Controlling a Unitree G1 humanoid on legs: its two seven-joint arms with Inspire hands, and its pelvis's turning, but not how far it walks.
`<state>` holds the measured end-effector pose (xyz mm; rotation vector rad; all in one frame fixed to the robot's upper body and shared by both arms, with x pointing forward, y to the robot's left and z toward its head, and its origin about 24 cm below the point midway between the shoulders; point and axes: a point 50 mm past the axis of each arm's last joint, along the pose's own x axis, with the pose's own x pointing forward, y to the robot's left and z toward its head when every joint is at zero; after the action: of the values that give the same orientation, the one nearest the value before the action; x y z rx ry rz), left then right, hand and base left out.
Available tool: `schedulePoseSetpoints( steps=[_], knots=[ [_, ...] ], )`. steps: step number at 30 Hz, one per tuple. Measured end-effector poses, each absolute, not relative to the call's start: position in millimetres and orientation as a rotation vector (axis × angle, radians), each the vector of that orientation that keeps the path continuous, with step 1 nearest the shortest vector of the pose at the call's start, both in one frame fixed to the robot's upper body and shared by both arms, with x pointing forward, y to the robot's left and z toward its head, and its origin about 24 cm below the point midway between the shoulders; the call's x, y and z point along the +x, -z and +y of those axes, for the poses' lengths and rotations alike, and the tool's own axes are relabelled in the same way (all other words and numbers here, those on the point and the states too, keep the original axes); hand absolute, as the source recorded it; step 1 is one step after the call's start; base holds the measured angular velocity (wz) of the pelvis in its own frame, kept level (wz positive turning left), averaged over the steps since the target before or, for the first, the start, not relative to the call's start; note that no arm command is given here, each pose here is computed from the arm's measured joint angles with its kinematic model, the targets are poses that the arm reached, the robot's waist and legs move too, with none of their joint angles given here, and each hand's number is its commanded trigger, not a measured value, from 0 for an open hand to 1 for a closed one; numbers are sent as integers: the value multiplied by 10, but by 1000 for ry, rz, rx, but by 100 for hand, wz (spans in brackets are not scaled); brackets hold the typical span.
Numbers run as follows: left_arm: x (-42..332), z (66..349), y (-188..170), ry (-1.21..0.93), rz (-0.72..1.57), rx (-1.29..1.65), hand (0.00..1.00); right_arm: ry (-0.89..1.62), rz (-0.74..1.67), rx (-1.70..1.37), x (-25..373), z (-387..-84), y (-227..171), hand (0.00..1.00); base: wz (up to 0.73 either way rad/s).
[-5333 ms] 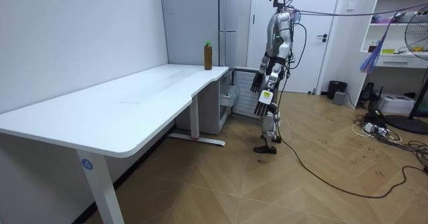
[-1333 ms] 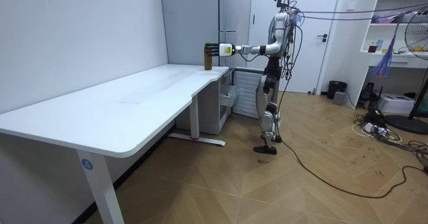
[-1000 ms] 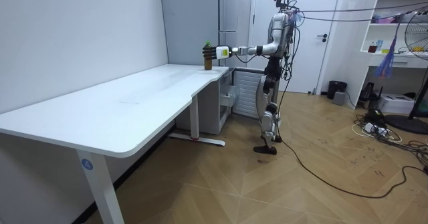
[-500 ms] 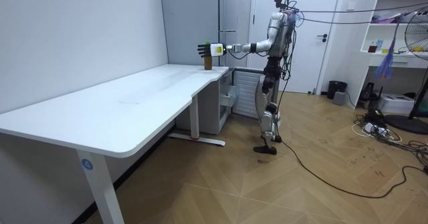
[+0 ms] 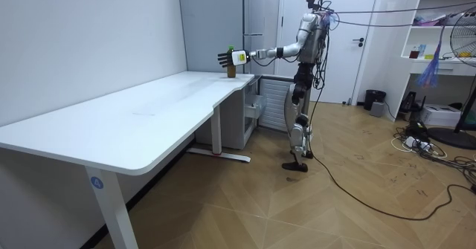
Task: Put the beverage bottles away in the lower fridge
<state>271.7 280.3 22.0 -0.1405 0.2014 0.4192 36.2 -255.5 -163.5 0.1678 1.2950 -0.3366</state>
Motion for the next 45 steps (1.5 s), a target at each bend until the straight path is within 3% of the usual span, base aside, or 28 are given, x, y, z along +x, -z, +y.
schedulePoseSetpoints(
  steps=[19, 45],
  knots=[
    [2685, 2890, -139, -404, 277, -179, 0, 349, 1379, 119, 243, -2704, 1606, 0, -2],
    [2972, 2825, -456, -340, 175, -247, 0, 271, 1520, -56, 3, -2712, 1614, 0, -3]
  ],
)
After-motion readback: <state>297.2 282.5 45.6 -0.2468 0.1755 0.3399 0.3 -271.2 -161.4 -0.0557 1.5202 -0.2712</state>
